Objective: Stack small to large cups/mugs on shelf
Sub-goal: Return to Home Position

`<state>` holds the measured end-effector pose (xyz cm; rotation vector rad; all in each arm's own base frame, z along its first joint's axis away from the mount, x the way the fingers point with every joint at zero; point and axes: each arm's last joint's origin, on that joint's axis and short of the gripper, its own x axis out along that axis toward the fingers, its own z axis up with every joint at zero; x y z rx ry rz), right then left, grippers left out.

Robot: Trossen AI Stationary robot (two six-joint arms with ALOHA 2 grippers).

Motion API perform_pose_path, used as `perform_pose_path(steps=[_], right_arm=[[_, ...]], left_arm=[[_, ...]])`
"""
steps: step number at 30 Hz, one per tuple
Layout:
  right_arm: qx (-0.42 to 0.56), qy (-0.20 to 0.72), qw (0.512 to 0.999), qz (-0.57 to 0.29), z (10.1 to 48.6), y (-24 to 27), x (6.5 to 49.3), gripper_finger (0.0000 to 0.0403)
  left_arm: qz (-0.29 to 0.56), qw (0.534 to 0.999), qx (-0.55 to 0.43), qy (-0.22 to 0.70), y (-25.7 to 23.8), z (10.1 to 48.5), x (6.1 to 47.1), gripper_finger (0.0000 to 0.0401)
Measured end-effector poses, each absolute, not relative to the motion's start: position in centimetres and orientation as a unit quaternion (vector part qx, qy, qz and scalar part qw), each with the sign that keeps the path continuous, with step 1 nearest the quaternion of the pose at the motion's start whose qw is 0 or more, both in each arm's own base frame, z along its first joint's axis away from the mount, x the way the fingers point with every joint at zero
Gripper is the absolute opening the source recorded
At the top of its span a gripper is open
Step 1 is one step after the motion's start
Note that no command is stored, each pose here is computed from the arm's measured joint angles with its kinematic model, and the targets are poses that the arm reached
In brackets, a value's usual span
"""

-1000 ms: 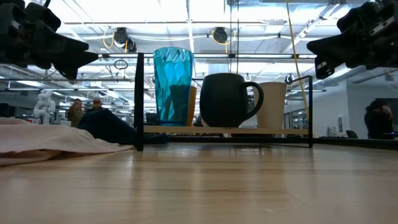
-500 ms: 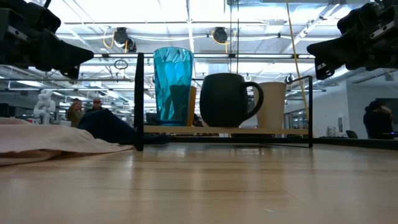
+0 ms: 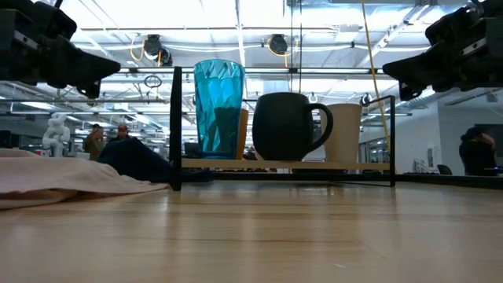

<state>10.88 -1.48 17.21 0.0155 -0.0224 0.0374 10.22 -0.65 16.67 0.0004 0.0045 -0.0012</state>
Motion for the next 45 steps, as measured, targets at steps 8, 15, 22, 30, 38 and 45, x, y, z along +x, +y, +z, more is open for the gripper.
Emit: perform_pose_path(steps=[8,15,22,30,38,45], right_arm=[[-0.008,-0.008,1.000,-0.006,17.2,-1.6,10.9,0.0000],[-0.007,-0.018,1.000,0.005,17.3,-1.5,10.6,0.0000],[0.005,-0.024,0.999,0.022,17.3,-1.3,9.8,0.0000],[0.020,-0.043,0.997,0.063,17.6,-1.0,9.5,0.0000],[0.040,-0.043,0.995,0.077,17.6,-0.7,9.5,0.0000],[0.031,-0.046,0.996,0.070,17.7,0.0,9.6,0.0000]], left_arm=[[0.012,1.000,0.000,0.012,-0.4,16.5,10.2,0.0001],[0.014,1.000,-0.002,0.011,-0.3,16.5,10.2,0.0002],[0.010,1.000,-0.005,0.006,-0.3,16.6,10.2,0.0002],[-0.002,1.000,-0.018,-0.002,-0.3,16.8,10.2,0.0006],[-0.001,1.000,-0.019,-0.007,-0.3,16.9,10.2,0.0013],[-0.001,1.000,-0.024,-0.007,-0.3,16.9,10.2,0.0003]])
